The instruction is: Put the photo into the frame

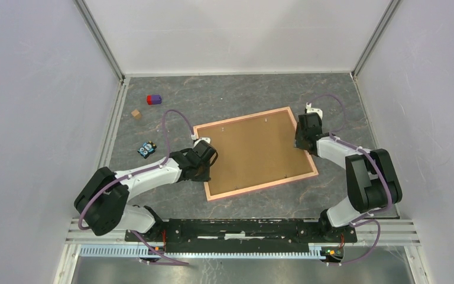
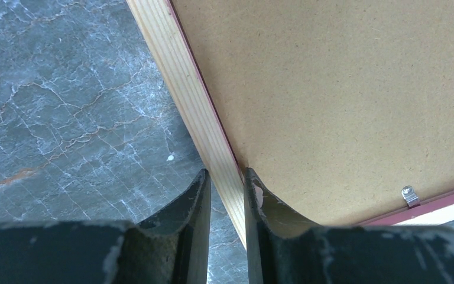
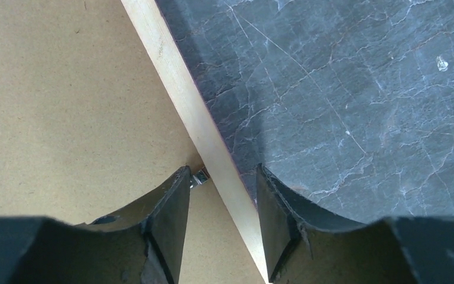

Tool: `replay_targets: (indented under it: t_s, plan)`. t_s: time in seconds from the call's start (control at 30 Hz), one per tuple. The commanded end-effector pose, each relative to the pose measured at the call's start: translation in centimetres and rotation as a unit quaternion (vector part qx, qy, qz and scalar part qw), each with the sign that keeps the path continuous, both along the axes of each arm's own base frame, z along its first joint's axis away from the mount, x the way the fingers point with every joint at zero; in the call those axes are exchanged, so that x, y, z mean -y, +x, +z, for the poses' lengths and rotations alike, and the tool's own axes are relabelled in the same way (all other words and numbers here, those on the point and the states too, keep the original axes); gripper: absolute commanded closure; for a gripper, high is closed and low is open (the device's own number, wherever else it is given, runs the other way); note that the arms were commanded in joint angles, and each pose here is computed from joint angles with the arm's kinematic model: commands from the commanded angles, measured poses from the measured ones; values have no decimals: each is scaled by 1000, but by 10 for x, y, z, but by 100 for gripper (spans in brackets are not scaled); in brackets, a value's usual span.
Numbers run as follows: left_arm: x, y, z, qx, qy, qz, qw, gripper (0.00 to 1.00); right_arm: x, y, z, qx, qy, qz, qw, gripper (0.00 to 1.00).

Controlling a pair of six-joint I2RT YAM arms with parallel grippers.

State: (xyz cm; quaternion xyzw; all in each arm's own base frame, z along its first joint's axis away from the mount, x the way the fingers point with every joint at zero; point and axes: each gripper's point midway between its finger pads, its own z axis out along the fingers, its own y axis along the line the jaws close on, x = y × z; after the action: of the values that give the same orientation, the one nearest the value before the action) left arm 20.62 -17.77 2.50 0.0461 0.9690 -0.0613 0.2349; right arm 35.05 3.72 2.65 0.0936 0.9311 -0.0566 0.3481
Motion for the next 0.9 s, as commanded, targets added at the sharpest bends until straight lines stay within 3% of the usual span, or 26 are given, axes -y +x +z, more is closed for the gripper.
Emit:
replay_targets:
  t_s: [0.0, 0.13, 0.3, 0.67, 0.87]
  plan:
    - [-5, 7, -1, 5, 34, -10, 999, 98, 0, -33, -12, -78, -12, 52, 996, 47]
    - [-5, 14, 0, 2, 53, -3, 999, 98, 3, -37, 6, -47, -15, 62, 997, 36]
    - [-12, 25, 0, -5, 87, 16, 996, 97, 12, -61, 0, -47, -11, 47, 998, 37]
    - [-22, 63, 4, -11, 148, 34, 988, 97, 22, -77, -4, -41, -4, 39, 998, 55]
    - [-22, 94, 12, -16, 136, 42, 990, 87, 24, -91, -10, -62, -6, 49, 997, 62]
